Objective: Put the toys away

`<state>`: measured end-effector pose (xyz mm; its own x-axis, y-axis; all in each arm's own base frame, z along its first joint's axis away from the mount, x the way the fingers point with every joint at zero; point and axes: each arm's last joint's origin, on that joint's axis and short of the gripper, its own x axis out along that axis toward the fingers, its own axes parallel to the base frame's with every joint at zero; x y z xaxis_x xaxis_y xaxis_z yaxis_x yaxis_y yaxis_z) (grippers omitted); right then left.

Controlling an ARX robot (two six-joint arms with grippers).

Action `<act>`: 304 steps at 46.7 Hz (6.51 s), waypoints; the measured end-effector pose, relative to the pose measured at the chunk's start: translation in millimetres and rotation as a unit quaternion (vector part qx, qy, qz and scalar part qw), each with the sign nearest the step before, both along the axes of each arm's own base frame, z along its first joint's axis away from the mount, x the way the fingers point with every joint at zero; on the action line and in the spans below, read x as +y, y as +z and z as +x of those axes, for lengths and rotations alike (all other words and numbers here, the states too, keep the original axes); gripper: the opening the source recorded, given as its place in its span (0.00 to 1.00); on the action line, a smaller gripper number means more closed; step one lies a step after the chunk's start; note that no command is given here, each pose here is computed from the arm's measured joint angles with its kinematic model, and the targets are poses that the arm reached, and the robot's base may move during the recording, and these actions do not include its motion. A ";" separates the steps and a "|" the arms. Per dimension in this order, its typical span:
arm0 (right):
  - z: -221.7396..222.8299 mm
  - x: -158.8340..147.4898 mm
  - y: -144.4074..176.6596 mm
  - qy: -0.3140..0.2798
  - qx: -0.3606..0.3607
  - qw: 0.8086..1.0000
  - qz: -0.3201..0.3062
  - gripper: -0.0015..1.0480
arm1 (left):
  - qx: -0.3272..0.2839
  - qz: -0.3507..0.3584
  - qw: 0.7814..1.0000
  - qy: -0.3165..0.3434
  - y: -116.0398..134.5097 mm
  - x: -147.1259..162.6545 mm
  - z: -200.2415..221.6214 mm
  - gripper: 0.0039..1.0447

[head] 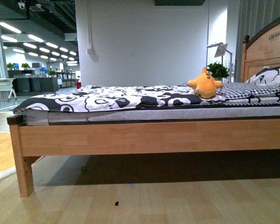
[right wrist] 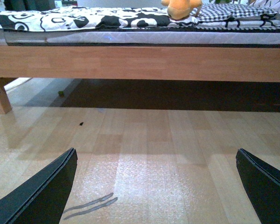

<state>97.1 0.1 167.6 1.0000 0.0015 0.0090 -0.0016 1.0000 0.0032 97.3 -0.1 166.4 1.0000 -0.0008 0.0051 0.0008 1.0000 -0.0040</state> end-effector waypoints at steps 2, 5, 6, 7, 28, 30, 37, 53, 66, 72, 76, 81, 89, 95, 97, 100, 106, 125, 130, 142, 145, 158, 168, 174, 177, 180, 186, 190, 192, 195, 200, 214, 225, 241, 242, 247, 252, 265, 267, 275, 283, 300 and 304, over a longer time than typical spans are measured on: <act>0.0 0.0 0.0 0.000 0.000 1.000 0.000 1.00 | 0.000 0.000 1.000 0.000 0.0 0.0 0.0 0.95; 0.0 0.0 0.0 0.000 0.000 1.000 0.000 1.00 | 0.000 0.000 1.000 0.000 0.0 0.0 0.0 0.95; 0.0 0.0 0.0 0.000 0.000 1.000 0.000 1.00 | 0.000 0.000 1.000 0.000 0.0 0.0 0.0 0.95; 0.0 0.0 0.0 0.000 0.000 1.000 0.000 1.00 | 0.000 0.000 1.000 0.000 0.0 0.0 0.0 0.95; 0.0 0.0 0.0 0.000 0.000 1.000 0.000 1.00 | 0.000 0.000 1.000 0.000 0.0 0.0 0.0 0.95; 0.0 0.0 0.0 0.000 0.000 1.000 0.000 1.00 | 0.000 0.000 1.000 0.000 0.0 0.0 0.0 0.95; 0.0 0.0 0.0 0.000 0.000 1.000 0.000 1.00 | 0.000 0.000 1.000 0.000 0.0 0.0 0.0 0.95; 0.0 0.0 0.0 0.000 0.000 1.000 0.000 1.00 | 0.000 0.000 1.000 0.000 0.0 0.0 0.0 0.95; 0.0 0.0 0.0 0.000 0.000 1.000 0.000 1.00 | 0.000 0.000 1.000 0.000 0.0 0.0 0.0 0.95; 0.0 0.0 0.0 0.000 0.000 1.000 0.000 1.00 | 0.000 0.000 1.000 0.000 0.0 0.0 0.0 0.95; 0.0 0.0 0.0 0.000 0.000 1.000 0.000 1.00 | 0.000 0.000 1.000 0.000 0.0 0.0 0.0 0.95; 0.0 0.0 0.0 0.000 0.000 1.000 0.000 1.00 | 0.000 0.000 1.000 0.000 0.0 0.0 0.0 0.95; 0.0 0.0 0.0 0.000 0.000 1.000 0.000 1.00 | 0.000 0.000 1.000 0.000 0.0 0.0 0.0 0.95; 0.0 0.0 0.0 0.000 0.000 1.000 0.000 1.00 | 0.000 0.000 1.000 0.000 0.0 0.0 0.0 0.95; 0.0 0.0 0.0 0.000 0.000 1.000 0.000 1.00 | 0.000 0.000 1.000 0.000 0.0 0.0 0.0 0.95; 0.0 0.0 0.0 0.000 0.000 1.000 0.000 1.00 | 0.000 0.000 1.000 0.000 0.0 0.0 0.0 0.95; 0.0 0.0 0.0 0.000 0.000 1.000 0.000 1.00 | 0.000 0.000 1.000 0.000 0.0 0.0 0.0 0.95; 0.0 0.0 0.0 0.000 0.000 1.000 0.000 1.00 | 0.000 0.000 1.000 0.000 0.0 0.0 0.0 0.95; 0.0 0.0 0.0 0.000 0.000 1.000 0.000 1.00 | 0.000 0.000 1.000 0.000 0.0 0.0 0.0 0.95; 0.0 0.0 0.0 0.000 0.000 1.000 0.000 1.00 | 0.000 0.000 1.000 0.000 0.0 0.0 0.0 0.95; 0.0 0.0 0.0 0.000 0.000 1.000 0.000 1.00 | 0.000 0.000 1.000 0.000 0.0 0.0 0.0 0.95; 0.0 0.0 0.0 0.000 0.000 1.000 0.000 1.00 | 0.000 0.000 1.000 0.000 0.0 0.0 0.0 0.95; 0.0 0.0 0.0 0.000 0.000 1.000 0.000 1.00 | 0.000 0.000 1.000 0.000 0.0 0.0 0.0 0.95; 0.0 0.0 0.0 0.000 0.000 1.000 0.000 1.00 | 0.000 0.000 1.000 0.000 0.0 0.0 0.0 0.95; 0.0 0.0 0.0 0.000 0.000 1.000 0.000 1.00 | 0.000 0.000 1.000 0.000 0.0 0.0 0.0 0.95; 0.0 0.0 0.0 0.000 0.000 1.000 0.000 1.00 | 0.000 0.000 1.000 0.000 0.0 0.0 0.0 0.95; 0.0 0.0 0.0 0.000 0.000 1.000 0.000 1.00 | 0.000 0.000 1.000 0.000 0.0 0.0 0.0 0.95; 0.0 0.0 0.0 0.000 0.000 1.000 0.000 1.00 | 0.000 0.000 1.000 0.000 0.0 0.0 0.0 0.95; 0.0 0.0 0.0 0.000 0.000 1.000 0.000 1.00 | 0.000 0.000 1.000 0.000 0.0 0.0 0.0 0.95; 0.0 0.0 0.0 0.000 0.000 1.000 0.000 1.00 | 0.000 0.000 1.000 0.000 0.0 0.0 0.0 0.95; 0.0 0.0 0.0 0.000 0.000 1.000 0.000 1.00 | 0.000 0.000 1.000 0.000 0.0 0.0 0.0 0.95; 0.0 0.0 0.0 0.000 0.000 1.000 0.000 1.00 | 0.000 0.000 1.000 0.000 0.0 0.0 0.0 0.95; 0.0 0.0 0.0 0.000 0.000 1.000 0.000 1.00 | 0.000 0.000 1.000 0.000 0.0 0.0 0.0 0.95; 0.0 0.0 0.0 0.000 0.000 1.000 0.000 1.00 | 0.000 0.000 1.000 0.000 0.0 0.0 0.0 0.95; 0.0 0.0 0.0 0.000 0.000 1.000 0.000 1.00 | 0.000 0.000 1.000 0.000 0.0 0.0 0.0 0.95; 0.0 0.1 0.0 0.002 0.000 1.000 0.000 1.00 | 0.000 0.000 1.000 0.002 0.0 0.1 0.0 0.95; 0.0 0.1 0.0 0.002 0.000 1.000 0.000 1.00 | 0.000 0.000 1.000 0.001 0.0 0.0 0.0 0.95; 0.0 0.1 0.0 0.001 0.000 1.000 0.000 1.00 | 0.000 0.000 1.000 0.001 0.0 0.0 0.0 0.95; 0.0 0.1 0.0 0.001 0.000 1.000 0.000 1.00 | 0.000 0.000 1.000 0.001 0.0 0.0 0.0 0.95; 0.0 -0.1 0.0 -0.002 0.000 1.000 0.000 1.00 | 0.000 0.000 1.000 -0.002 0.0 -0.1 0.0 0.95; 0.0 -0.1 0.0 -0.002 0.000 1.000 0.000 1.00 | 0.000 0.000 1.000 -0.001 0.0 0.0 0.0 0.95; 8.3 -17.6 19.0 0.105 -0.039 0.989 0.095 1.00 | 0.000 0.000 1.000 0.000 0.0 0.0 0.0 0.95; 17.2 -28.0 41.0 0.099 -0.065 0.987 0.105 1.00 | 0.000 0.000 1.000 0.000 0.0 0.0 0.0 0.95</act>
<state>114.3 -28.0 208.7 0.9704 0.1818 0.1587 -0.2116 0.9573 0.1969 97.3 -0.1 166.4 1.0000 -0.0011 0.0051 0.0012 1.0000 -0.0040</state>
